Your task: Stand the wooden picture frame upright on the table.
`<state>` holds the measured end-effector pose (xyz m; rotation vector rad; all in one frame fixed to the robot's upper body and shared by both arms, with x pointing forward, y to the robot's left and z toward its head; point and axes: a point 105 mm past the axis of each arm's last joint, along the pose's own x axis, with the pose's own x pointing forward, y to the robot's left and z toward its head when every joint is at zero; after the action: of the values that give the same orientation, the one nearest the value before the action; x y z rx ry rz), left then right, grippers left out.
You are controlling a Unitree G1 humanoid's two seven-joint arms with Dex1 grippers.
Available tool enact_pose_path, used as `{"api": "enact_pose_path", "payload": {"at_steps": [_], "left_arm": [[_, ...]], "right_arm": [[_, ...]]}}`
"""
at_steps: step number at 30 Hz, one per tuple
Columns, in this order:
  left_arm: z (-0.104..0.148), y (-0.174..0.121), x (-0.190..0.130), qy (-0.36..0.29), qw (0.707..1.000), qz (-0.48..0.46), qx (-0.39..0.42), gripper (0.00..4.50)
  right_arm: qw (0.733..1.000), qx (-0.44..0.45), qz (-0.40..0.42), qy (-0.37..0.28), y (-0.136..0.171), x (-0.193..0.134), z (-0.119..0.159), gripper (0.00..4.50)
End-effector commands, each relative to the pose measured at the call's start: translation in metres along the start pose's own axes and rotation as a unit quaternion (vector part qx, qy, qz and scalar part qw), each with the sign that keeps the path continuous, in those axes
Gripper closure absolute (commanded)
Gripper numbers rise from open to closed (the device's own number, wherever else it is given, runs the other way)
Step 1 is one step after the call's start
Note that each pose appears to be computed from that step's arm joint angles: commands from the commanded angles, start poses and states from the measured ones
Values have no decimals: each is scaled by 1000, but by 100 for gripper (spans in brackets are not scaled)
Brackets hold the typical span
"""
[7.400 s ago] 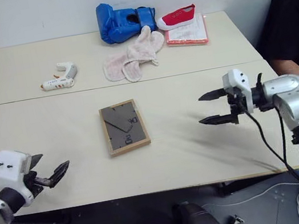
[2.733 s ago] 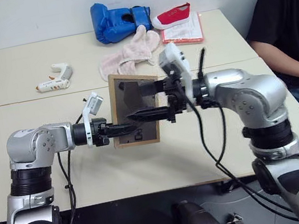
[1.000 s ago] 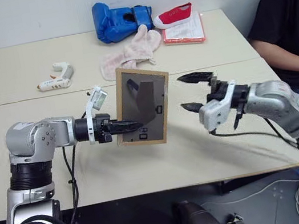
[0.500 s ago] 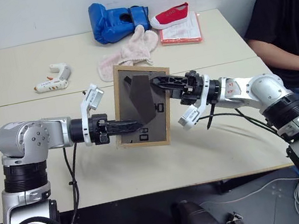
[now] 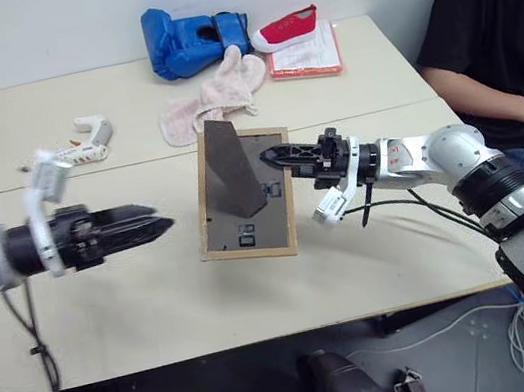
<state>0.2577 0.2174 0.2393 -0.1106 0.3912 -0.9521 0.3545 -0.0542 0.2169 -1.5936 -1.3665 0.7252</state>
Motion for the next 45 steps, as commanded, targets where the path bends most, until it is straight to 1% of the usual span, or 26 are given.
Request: {"api": "enact_pose_path", "payload": {"at_steps": [1,2,3,4,5,6,7,8,10,11,14,16,17,18,21,26,28,30,32,35,36,38,40,42,43,45], "left_arm": [[4,-30,-13,-23,992,18,125,0],[2,-35,-14,-31,990,19,135,0],[-1,-41,-12,-39,989,16,144,0],[-3,-45,-11,-45,987,14,150,0],[-4,-47,-9,-59,987,18,151,0],[-4,-48,-7,-72,986,24,150,0],[-4,-47,-5,-83,985,30,148,0],[-2,-46,-3,-94,984,38,145,0],[0,-44,0,-106,983,46,144,0],[2,-43,1,-110,982,49,144,0],[7,-40,4,-118,980,56,152,0],[8,-40,6,-116,979,58,159,0],[7,-40,8,-113,979,56,163,0],[7,-40,9,-111,978,55,165,0],[5,-42,13,-104,979,46,171,0],[6,-42,14,-101,978,40,179,0],[7,-41,13,-101,978,39,179,0],[7,-40,13,-100,978,38,181,0],[8,-38,13,-99,978,37,181,0],[8,-37,14,-92,978,28,183,0],[7,-37,15,-89,979,23,182,0],[6,-37,16,-85,980,12,179,0],[6,-36,17,-83,980,7,181,0],[6,-36,17,-82,979,6,185,0],[7,-35,17,-82,979,6,186,0],[8,-33,16,-82,979,5,188,0]], "right_arm": [[990,130,-47,31,-17,2,-10,327],[981,184,-45,41,-12,2,-10,327],[962,261,-53,63,-12,3,-11,327],[941,327,-55,68,-10,3,-10,327],[893,436,-65,90,-10,3,-15,327],[837,536,-70,85,-9,2,-14,327],[783,614,-73,74,-9,1,-11,327],[716,692,-67,61,-6,0,-6,327],[625,777,-54,56,1,-1,1,327],[571,817,-49,64,7,-1,3,327],[456,884,-46,89,24,-1,5,327],[424,899,-36,101,34,0,10,327],[403,909,-26,105,41,0,15,327],[390,915,-18,105,45,1,20,327],[361,926,-8,106,55,2,30,327],[368,923,20,106,66,1,46,327],[373,921,35,104,68,-2,53,255],[379,919,47,98,67,-6,59,198],[378,919,48,98,66,-8,60,130],[387,916,56,96,59,-13,60,34],[400,909,66,93,55,-16,61,2],[425,896,85,93,47,-23,61,2],[457,877,105,104,37,-36,57,2],[476,865,115,113,29,-47,53,2],[501,849,118,120,18,-61,44,2],[530,830,119,127,0,-79,33,2]]}}
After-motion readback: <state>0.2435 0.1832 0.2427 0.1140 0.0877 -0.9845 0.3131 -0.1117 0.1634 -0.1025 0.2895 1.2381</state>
